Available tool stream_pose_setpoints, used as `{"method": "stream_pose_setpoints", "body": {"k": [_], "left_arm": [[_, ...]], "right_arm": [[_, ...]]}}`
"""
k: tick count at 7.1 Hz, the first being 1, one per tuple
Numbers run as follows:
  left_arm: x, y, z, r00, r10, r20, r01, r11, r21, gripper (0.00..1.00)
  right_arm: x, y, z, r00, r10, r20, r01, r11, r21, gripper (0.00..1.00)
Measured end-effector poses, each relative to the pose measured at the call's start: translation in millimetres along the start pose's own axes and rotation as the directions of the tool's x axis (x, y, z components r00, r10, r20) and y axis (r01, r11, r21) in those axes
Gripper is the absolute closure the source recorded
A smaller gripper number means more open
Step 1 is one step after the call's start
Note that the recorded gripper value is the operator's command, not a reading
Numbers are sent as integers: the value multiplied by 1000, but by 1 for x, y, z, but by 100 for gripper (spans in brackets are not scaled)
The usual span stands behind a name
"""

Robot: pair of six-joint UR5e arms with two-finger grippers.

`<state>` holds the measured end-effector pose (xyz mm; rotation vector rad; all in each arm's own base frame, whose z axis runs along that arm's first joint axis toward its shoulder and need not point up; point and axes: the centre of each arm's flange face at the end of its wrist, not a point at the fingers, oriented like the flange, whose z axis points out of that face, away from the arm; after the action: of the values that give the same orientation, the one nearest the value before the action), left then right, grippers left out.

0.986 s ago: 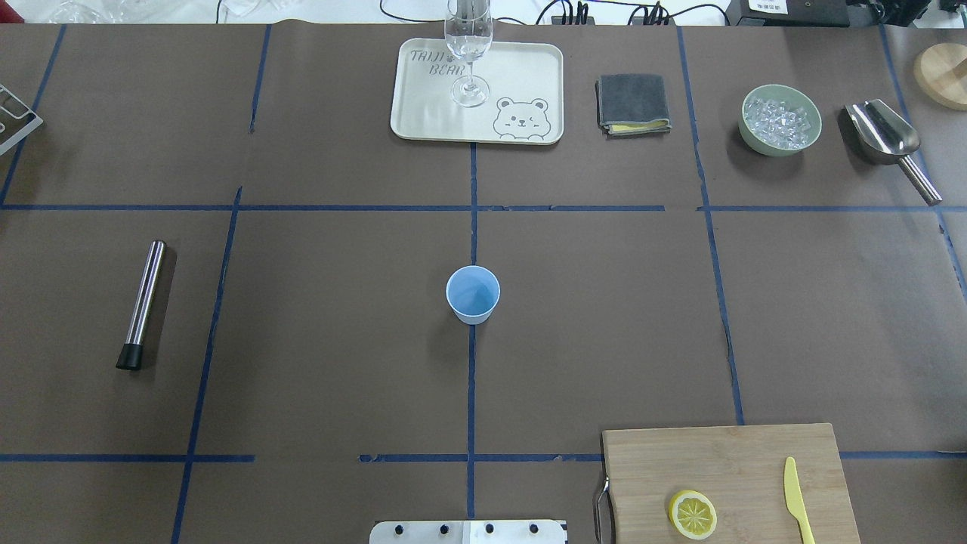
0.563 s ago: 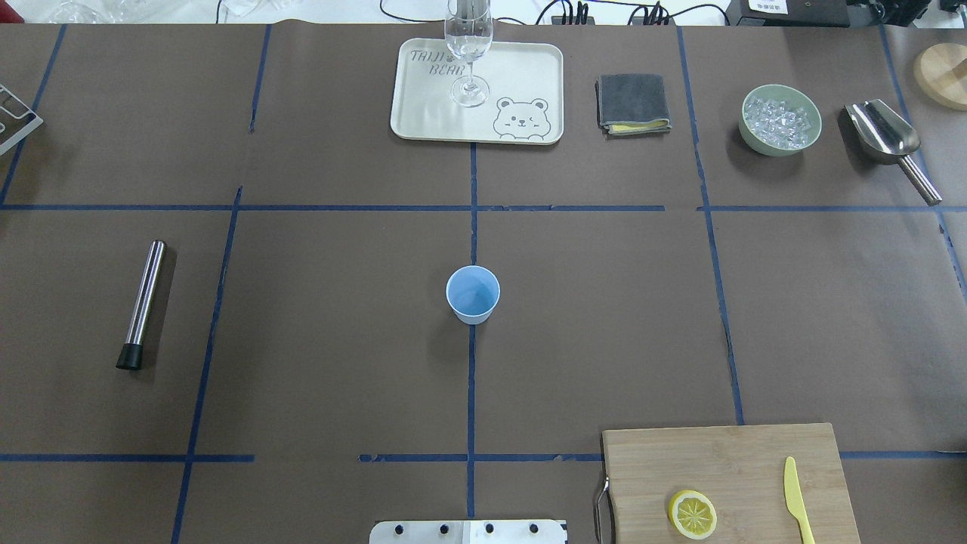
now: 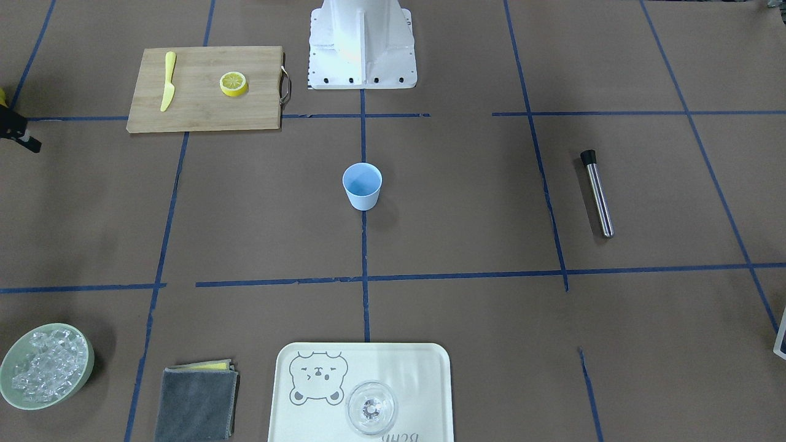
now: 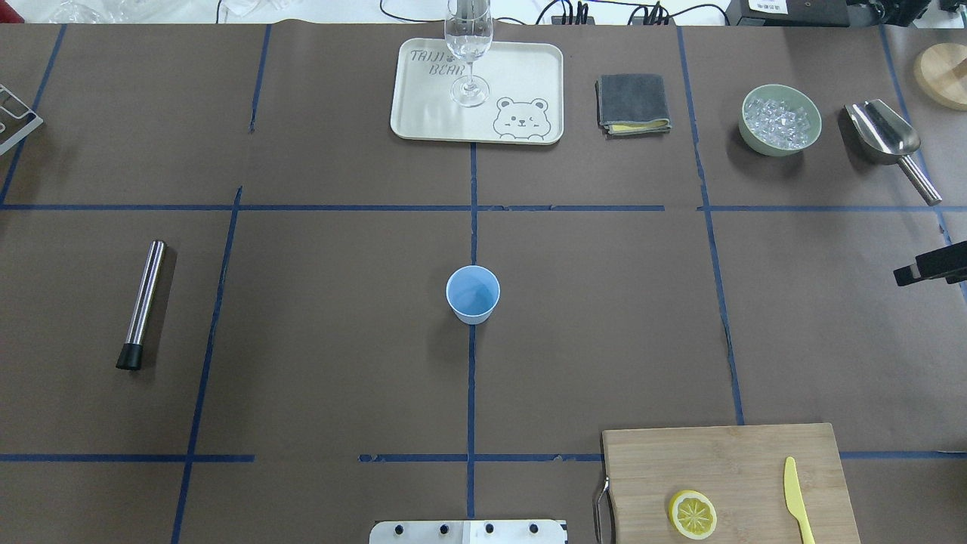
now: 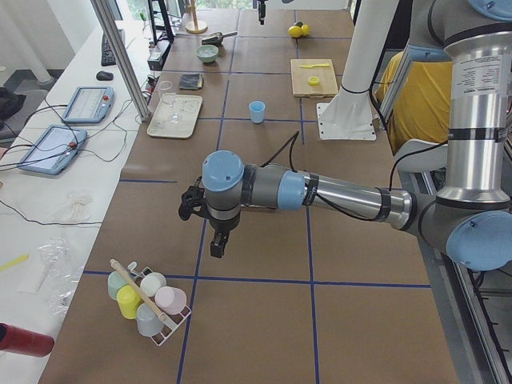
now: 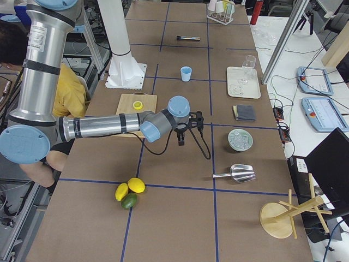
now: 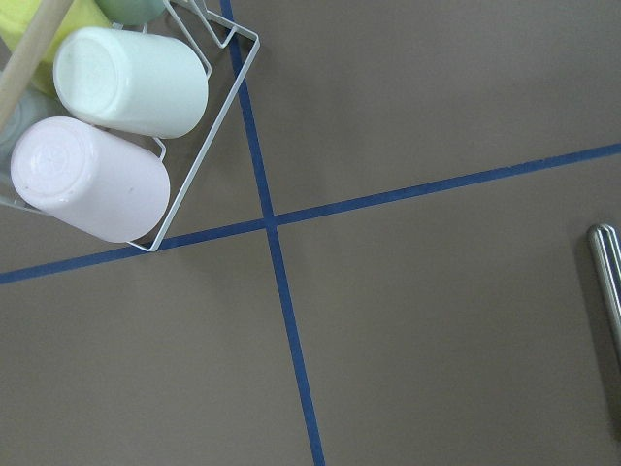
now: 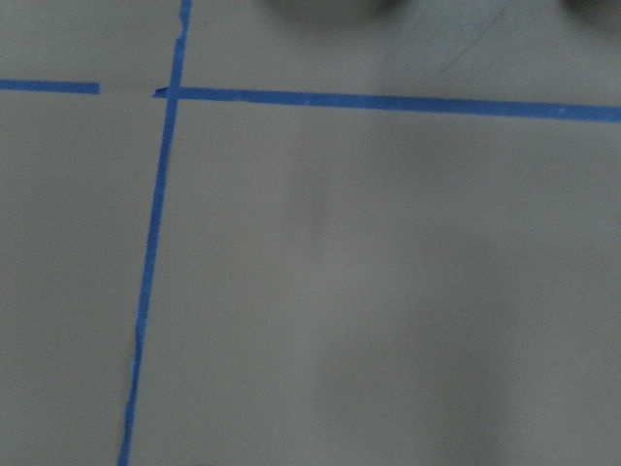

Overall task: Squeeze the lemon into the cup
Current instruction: 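Move the right gripper down to the lemon slice on the cutting board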

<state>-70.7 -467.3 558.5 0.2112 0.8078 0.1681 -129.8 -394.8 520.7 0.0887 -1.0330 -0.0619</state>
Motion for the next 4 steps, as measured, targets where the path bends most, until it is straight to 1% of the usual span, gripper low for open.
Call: {"method": "stream_pose_setpoints", "body": {"k": [1, 2, 3, 4], "left_arm": [[2, -1, -1, 1000, 16, 2, -16, 1000, 16, 0], [3, -1, -2, 1000, 25, 3, -25, 999, 24, 0], [5, -1, -5, 999, 32, 3, -32, 999, 31, 0], [9, -2, -7, 999, 37, -2, -37, 999, 38, 0]], "right_arm": [[-53, 18, 25, 999, 34, -6, -34, 999, -4, 0], [-102, 40, 46, 999, 53, -1, -53, 998, -16, 0], [-145, 68, 65, 998, 68, 0, -68, 997, -30, 0], [-186, 105, 87, 997, 71, -6, -71, 997, -37, 0]]}}
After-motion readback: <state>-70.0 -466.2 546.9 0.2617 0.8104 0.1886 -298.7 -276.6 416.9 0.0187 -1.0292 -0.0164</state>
